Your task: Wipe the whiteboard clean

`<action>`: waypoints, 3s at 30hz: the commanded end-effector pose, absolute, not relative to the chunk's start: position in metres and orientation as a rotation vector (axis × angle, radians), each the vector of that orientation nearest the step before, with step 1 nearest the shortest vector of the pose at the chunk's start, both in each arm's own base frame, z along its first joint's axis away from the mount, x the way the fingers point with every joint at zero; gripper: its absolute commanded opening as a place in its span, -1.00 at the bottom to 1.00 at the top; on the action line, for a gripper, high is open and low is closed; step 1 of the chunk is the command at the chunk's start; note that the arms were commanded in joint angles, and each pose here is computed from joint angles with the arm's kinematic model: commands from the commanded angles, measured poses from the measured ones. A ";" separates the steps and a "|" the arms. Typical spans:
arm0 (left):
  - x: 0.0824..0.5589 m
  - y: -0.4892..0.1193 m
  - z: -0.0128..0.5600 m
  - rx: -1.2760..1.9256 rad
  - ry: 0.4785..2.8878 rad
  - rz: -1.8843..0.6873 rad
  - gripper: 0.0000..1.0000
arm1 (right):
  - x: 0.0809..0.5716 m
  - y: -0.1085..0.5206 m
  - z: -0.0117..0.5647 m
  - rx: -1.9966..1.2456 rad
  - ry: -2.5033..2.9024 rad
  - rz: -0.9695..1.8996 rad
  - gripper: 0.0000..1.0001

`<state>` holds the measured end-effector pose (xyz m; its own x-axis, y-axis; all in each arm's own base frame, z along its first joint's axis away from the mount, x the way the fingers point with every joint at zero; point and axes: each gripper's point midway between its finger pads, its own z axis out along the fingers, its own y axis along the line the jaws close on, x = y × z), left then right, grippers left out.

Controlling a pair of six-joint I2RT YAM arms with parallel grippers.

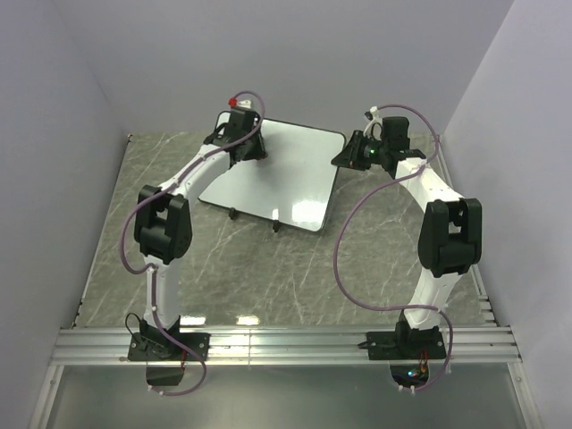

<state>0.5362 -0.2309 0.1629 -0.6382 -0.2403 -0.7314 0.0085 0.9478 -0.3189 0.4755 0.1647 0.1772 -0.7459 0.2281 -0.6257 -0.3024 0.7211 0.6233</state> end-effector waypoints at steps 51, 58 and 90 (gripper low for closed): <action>0.560 -0.132 0.159 -0.215 2.222 -0.310 -0.99 | 0.477 0.162 0.183 -0.119 2.186 0.896 -1.00; 0.553 -0.214 0.172 0.001 2.224 -0.459 -0.99 | 0.478 0.163 0.182 -0.118 2.185 0.899 -1.00; 0.480 -0.131 0.163 -0.199 2.288 -0.196 -0.99 | 0.461 0.163 0.203 -0.114 2.119 0.931 -1.00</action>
